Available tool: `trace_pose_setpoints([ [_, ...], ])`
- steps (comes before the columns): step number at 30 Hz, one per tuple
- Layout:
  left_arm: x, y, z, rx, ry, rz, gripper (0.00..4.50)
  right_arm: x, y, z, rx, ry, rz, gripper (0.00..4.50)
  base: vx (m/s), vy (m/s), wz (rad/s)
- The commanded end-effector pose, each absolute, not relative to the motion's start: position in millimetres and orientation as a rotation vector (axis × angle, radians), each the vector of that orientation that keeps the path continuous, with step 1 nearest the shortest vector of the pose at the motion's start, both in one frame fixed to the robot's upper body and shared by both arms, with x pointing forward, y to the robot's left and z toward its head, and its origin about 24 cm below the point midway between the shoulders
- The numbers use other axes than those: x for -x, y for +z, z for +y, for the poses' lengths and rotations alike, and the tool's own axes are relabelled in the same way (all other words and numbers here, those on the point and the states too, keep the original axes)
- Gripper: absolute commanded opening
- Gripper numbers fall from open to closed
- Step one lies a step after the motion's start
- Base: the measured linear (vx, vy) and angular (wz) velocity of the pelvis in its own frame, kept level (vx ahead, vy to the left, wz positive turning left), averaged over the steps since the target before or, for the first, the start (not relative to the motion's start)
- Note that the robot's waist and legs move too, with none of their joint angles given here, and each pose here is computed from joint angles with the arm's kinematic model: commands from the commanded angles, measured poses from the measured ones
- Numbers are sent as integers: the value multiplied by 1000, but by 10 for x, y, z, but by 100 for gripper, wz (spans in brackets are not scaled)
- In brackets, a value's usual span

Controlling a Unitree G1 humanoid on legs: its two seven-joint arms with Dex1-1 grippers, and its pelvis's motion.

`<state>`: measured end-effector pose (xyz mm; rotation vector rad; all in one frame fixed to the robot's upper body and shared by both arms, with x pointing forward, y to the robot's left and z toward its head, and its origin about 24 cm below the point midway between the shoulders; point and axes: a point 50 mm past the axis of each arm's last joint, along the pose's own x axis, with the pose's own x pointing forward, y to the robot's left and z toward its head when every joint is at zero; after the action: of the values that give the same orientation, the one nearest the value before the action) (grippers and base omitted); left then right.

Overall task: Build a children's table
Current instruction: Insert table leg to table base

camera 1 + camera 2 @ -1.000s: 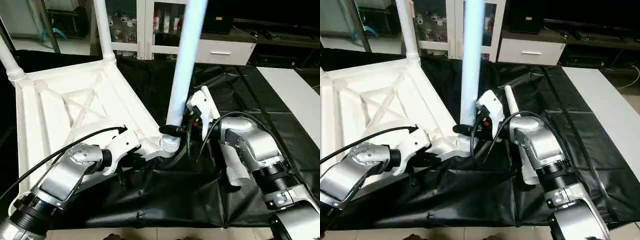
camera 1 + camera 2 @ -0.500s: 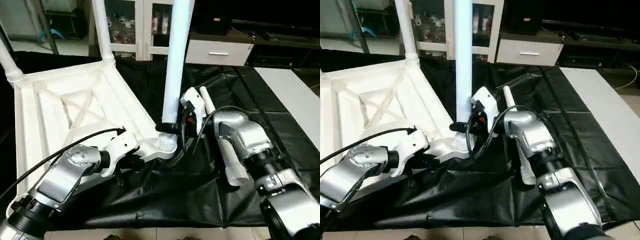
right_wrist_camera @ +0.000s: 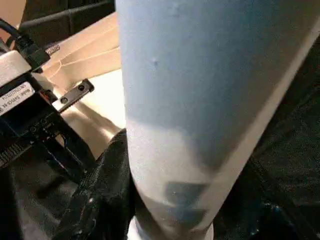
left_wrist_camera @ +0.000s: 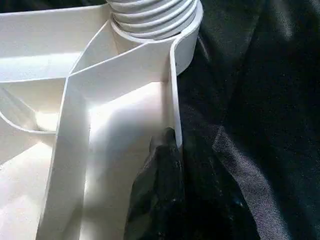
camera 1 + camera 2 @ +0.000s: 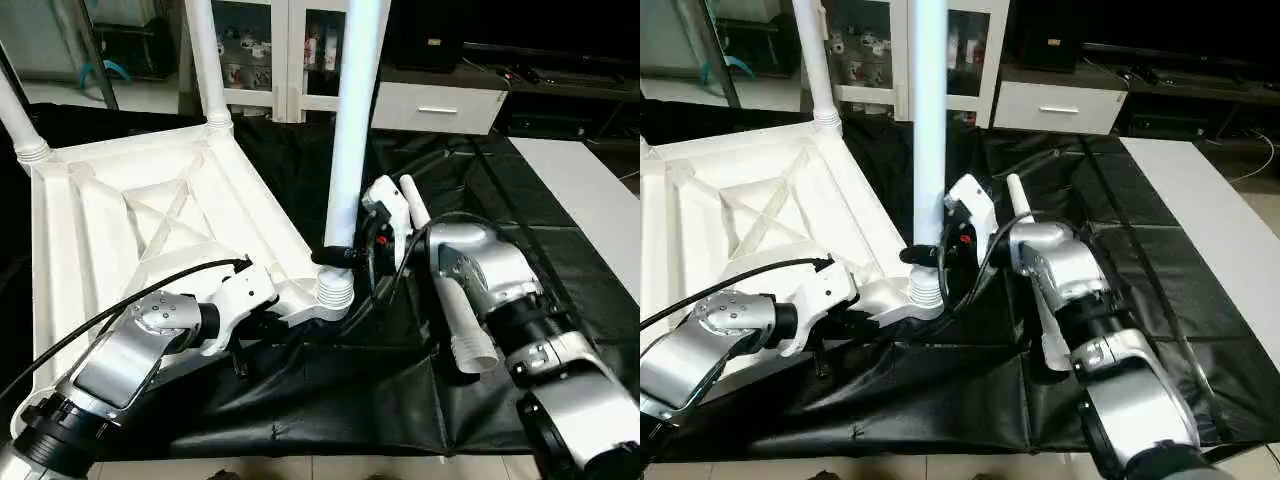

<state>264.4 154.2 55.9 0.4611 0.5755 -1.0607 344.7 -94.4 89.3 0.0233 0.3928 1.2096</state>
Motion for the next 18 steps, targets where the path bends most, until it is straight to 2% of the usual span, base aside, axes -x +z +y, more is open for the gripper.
trace_pose_setpoints([
  [1,-2541,455,1471,-436,-1132,615,0,-3432,731,-1090,-43,1107,444,185,0,0,0],
  [9,-2564,451,1475,-436,-1122,613,0,-3387,713,-1200,-159,999,334,185,0,0,0],
  [18,-2582,453,1487,-437,-1108,611,0,-3274,645,-1235,-179,948,280,184,0,0,0],
])
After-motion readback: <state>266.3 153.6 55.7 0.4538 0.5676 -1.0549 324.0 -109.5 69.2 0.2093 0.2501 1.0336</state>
